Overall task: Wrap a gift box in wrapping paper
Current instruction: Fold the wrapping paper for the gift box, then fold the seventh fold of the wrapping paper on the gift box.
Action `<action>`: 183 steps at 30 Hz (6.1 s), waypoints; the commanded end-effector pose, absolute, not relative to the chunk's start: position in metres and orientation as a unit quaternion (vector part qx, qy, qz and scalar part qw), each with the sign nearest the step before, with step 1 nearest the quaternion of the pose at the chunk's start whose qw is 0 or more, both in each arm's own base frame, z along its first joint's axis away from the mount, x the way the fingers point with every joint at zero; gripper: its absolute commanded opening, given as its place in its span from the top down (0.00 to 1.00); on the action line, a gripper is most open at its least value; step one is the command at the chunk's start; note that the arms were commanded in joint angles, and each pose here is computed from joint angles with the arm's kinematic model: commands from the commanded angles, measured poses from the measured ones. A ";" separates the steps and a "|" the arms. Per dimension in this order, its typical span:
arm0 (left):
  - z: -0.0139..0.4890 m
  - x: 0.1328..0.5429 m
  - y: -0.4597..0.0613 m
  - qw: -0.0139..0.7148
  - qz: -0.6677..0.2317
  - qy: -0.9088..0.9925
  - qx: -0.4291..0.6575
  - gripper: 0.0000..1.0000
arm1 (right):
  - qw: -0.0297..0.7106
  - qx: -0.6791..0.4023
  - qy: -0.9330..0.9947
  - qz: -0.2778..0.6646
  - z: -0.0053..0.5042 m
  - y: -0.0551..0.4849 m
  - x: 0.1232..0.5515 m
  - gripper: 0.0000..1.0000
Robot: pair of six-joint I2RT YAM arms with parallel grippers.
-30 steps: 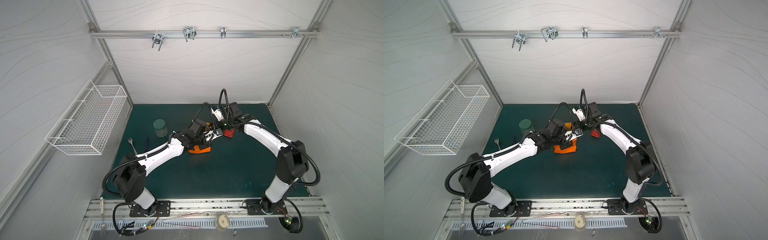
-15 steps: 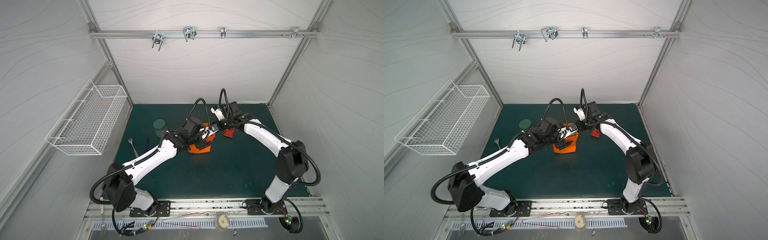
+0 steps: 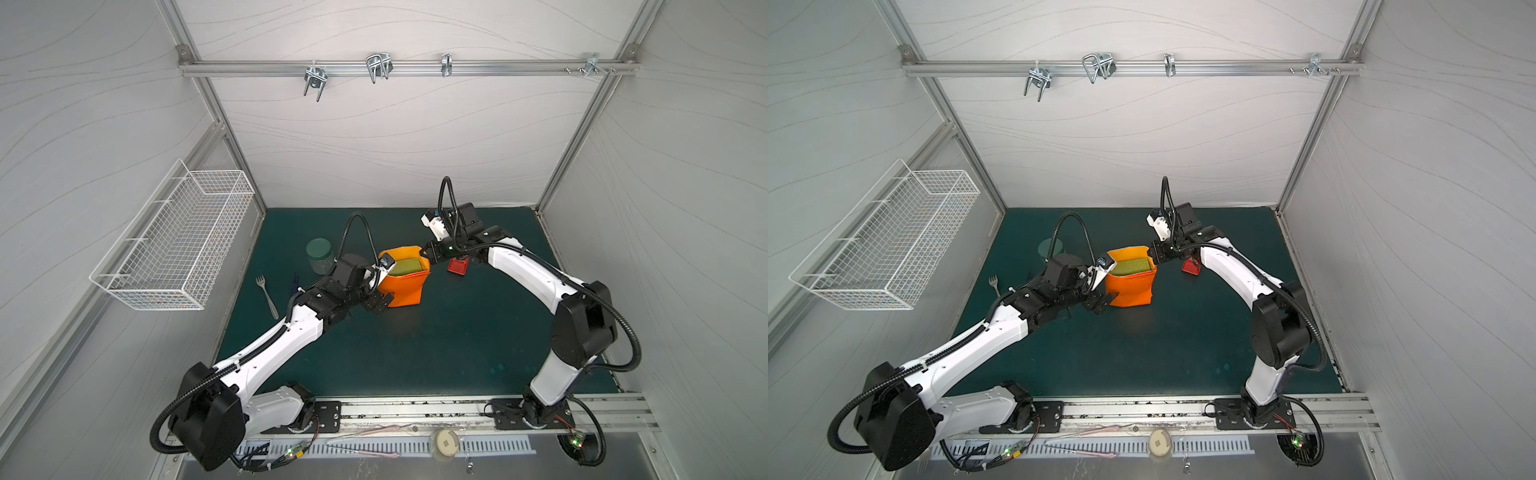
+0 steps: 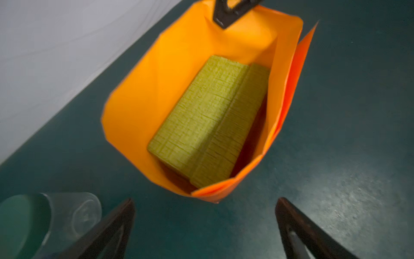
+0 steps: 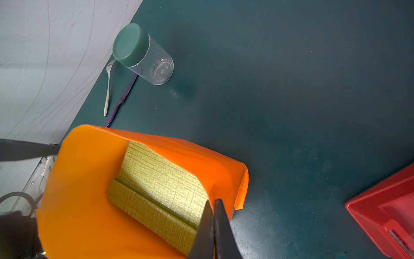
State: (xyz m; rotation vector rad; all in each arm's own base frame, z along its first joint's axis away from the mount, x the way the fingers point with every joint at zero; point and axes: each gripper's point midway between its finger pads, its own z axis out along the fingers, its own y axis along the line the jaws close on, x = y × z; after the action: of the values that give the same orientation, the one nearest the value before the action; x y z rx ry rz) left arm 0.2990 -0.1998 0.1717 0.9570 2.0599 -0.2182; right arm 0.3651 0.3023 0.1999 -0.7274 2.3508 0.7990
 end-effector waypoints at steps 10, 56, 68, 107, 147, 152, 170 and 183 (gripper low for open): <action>0.198 0.364 -0.215 0.451 -0.188 0.832 0.263 0.00 | 0.277 -0.290 0.865 0.300 0.209 0.310 0.357 1.00; 0.166 0.393 -0.183 0.421 -0.114 0.885 0.164 0.43 | 0.331 -0.302 0.869 0.212 0.153 0.303 0.367 0.94; 0.167 0.393 -0.188 0.429 -0.082 0.886 0.156 0.82 | 0.332 -0.301 0.874 0.186 0.147 0.303 0.365 0.99; 0.157 0.388 -0.202 0.436 -0.094 0.877 0.177 1.00 | 0.304 -0.301 0.828 0.362 0.176 0.300 0.387 0.60; 0.204 0.382 -0.142 0.351 -0.321 0.879 0.047 0.36 | 0.249 -0.270 0.880 0.301 0.092 0.294 0.359 0.61; 0.180 0.399 -0.151 0.311 -0.337 0.889 0.022 0.37 | 0.254 -0.275 0.878 0.298 0.094 0.296 0.358 0.61; 0.119 0.408 -0.197 0.252 -0.310 0.914 0.064 0.36 | 0.255 -0.281 0.873 0.306 0.096 0.297 0.355 0.62; 0.071 0.375 -0.198 0.208 -0.328 0.918 0.077 0.38 | 0.204 -0.264 0.876 0.349 0.094 0.298 0.353 0.49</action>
State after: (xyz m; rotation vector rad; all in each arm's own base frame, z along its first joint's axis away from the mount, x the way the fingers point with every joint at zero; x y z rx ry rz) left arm 0.4017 -0.2066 0.1243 0.2377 2.3771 -0.9652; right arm 0.3796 0.3091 0.1413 -0.7388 2.2247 0.9419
